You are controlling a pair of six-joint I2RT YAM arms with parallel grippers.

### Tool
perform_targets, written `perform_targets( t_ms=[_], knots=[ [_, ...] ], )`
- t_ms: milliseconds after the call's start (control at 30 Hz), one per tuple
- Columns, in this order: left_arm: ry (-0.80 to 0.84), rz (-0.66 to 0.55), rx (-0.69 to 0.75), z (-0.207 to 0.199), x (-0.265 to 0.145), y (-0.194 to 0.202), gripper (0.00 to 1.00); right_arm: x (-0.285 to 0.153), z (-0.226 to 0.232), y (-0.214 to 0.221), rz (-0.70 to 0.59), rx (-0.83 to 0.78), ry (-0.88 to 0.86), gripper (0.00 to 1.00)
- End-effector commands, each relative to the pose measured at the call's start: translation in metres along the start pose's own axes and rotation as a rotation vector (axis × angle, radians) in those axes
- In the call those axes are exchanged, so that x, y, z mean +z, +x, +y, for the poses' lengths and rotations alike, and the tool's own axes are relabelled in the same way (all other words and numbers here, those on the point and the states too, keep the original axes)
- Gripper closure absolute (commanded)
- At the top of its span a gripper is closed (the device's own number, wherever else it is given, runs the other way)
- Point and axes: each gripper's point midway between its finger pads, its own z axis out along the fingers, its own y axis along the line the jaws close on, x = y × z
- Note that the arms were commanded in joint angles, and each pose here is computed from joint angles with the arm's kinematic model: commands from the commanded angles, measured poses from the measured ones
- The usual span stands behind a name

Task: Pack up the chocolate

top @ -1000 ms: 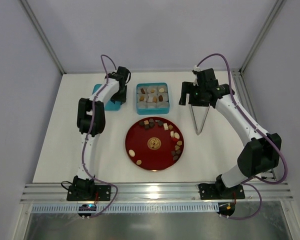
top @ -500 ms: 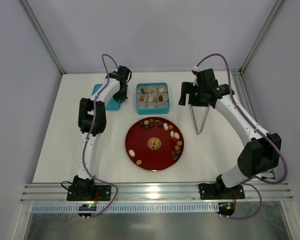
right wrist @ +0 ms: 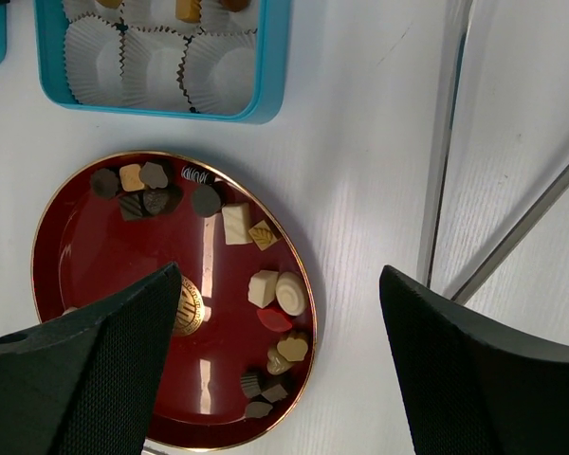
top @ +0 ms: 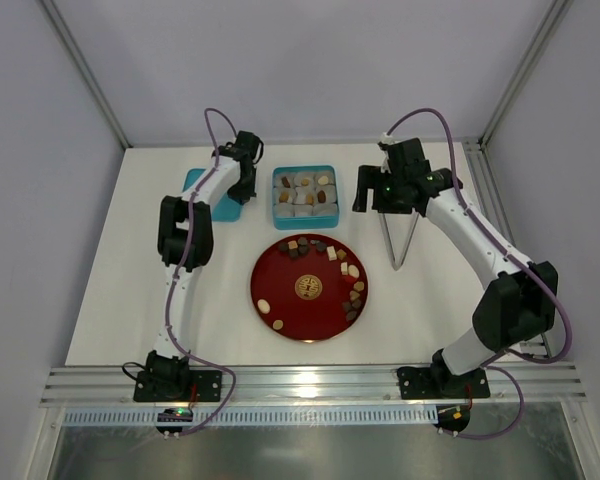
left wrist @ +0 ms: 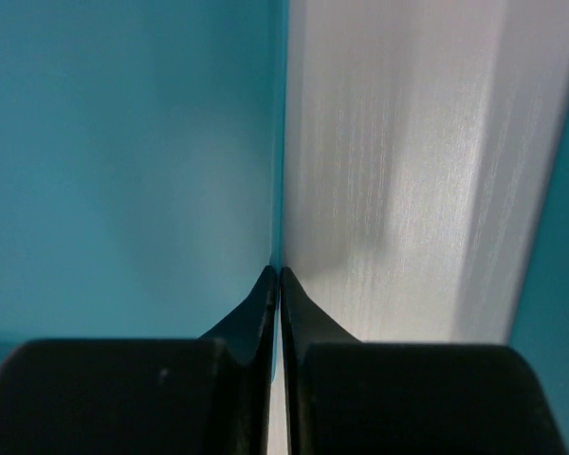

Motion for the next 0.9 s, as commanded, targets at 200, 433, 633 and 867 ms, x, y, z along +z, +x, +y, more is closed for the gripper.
perform_targets(
  t_ms=[200, 433, 633, 867],
  knots=[
    [0.109, -0.065, -0.038, -0.012, -0.038, -0.02, 1.0, 0.012, 0.048, -0.035, -0.053, 0.058, -0.204, 0.15],
    [0.173, -0.077, -0.07, -0.017, -0.07, -0.016, 1.0, 0.033, 0.086, -0.066, -0.069, 0.188, -0.362, 0.15],
    [0.204, -0.083, -0.085, -0.017, -0.088, -0.009, 1.0, 0.058, 0.112, -0.085, -0.075, 0.286, -0.437, 0.18],
    [0.223, -0.087, -0.091, -0.017, -0.099, -0.003, 1.0, 0.084, 0.167, -0.095, -0.045, 0.347, -0.528, 0.2]
  ],
)
